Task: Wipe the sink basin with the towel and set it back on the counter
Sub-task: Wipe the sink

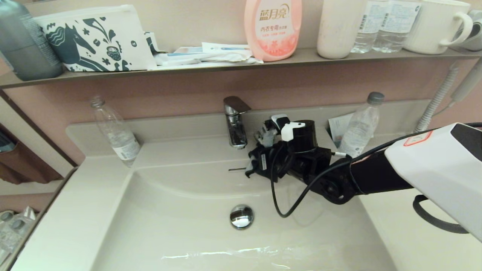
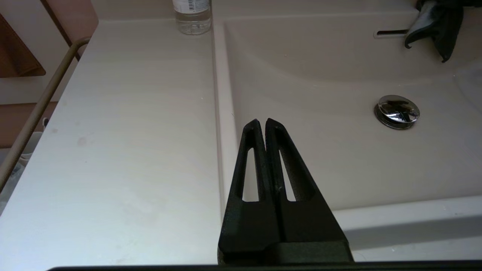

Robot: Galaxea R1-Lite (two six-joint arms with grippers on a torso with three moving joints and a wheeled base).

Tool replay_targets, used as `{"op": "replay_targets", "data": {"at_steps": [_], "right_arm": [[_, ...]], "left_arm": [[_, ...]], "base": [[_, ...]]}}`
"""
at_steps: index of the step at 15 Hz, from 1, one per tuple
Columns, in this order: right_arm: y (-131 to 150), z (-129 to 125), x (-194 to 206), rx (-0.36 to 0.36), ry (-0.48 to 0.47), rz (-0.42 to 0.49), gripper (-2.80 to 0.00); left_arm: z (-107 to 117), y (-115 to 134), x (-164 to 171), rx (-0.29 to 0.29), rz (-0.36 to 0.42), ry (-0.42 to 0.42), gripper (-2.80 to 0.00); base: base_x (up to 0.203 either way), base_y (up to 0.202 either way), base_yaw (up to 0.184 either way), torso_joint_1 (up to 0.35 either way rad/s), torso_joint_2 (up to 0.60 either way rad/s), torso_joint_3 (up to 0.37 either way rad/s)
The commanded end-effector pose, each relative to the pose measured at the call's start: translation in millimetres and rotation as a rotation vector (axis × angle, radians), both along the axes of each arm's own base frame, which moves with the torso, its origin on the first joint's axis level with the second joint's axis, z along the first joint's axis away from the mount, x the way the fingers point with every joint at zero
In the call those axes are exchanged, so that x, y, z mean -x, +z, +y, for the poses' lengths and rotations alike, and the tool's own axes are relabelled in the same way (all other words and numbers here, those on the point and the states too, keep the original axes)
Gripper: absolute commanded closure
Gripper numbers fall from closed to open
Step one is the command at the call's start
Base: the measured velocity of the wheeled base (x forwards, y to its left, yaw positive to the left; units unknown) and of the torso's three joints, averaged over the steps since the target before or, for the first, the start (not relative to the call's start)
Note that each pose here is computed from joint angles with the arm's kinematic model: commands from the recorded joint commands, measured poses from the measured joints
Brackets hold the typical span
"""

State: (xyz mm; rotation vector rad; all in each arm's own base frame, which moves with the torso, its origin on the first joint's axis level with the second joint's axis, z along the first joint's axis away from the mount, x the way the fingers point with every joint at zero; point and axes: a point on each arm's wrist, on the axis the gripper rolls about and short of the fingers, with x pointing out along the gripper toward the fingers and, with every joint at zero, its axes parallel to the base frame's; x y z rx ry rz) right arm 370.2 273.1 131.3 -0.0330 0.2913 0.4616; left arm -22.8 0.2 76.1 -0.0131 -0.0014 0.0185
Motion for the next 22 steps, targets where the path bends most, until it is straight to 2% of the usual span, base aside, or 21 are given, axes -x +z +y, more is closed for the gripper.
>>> {"op": "replay_targets", "data": {"at_steps": [1,3,5,9,12,15,17,19,22], "right_arm": [[-15.0,8.9,-6.4,0.014,0.006,0.018,0.00],[-12.0,0.3,-11.9,0.011,-0.016,0.015,0.00],[-2.5,-22.2,-18.1,0.029,-0.064,0.042,0.00],[24.5,-92.2,-22.7,0.062,-0.205,0.108,0.00],[28.5,-123.5,-11.3,0.066,-0.263,0.137,0.00],[56.3,-136.2,20.1,0.022,-0.275,0.143,0.00],[73.4,-142.6,53.0,0.030,-0.269,0.218,0.00],[92.7,-146.4,89.2,-0.004,-0.257,0.302,0.00],[118.8,-159.4,141.8,-0.029,-0.227,0.380,0.00]], "left_arm": [[0.0,0.0,-0.1,0.001,0.001,0.001,0.00],[0.0,0.0,-0.1,0.001,0.001,0.001,0.00],[0.0,0.0,-0.1,0.001,0.001,0.001,0.00],[0.0,0.0,-0.1,0.001,0.001,0.001,0.00],[0.0,0.0,-0.1,0.001,0.001,0.001,0.00],[0.0,0.0,-0.1,0.001,0.001,0.001,0.00],[0.0,0.0,-0.1,0.001,0.001,0.001,0.00],[0.0,0.0,-0.1,0.001,0.001,0.001,0.00],[0.0,0.0,-0.1,0.001,0.001,0.001,0.00]], "base": [[0.000,0.000,0.000,0.000,0.00,0.000],[0.000,0.000,0.000,0.000,0.00,0.000],[0.000,0.000,0.000,0.000,0.00,0.000],[0.000,0.000,0.000,0.000,0.00,0.000],[0.000,0.000,0.000,0.000,0.00,0.000],[0.000,0.000,0.000,0.000,0.00,0.000],[0.000,0.000,0.000,0.000,0.00,0.000],[0.000,0.000,0.000,0.000,0.00,0.000],[0.000,0.000,0.000,0.000,0.00,0.000]]}}
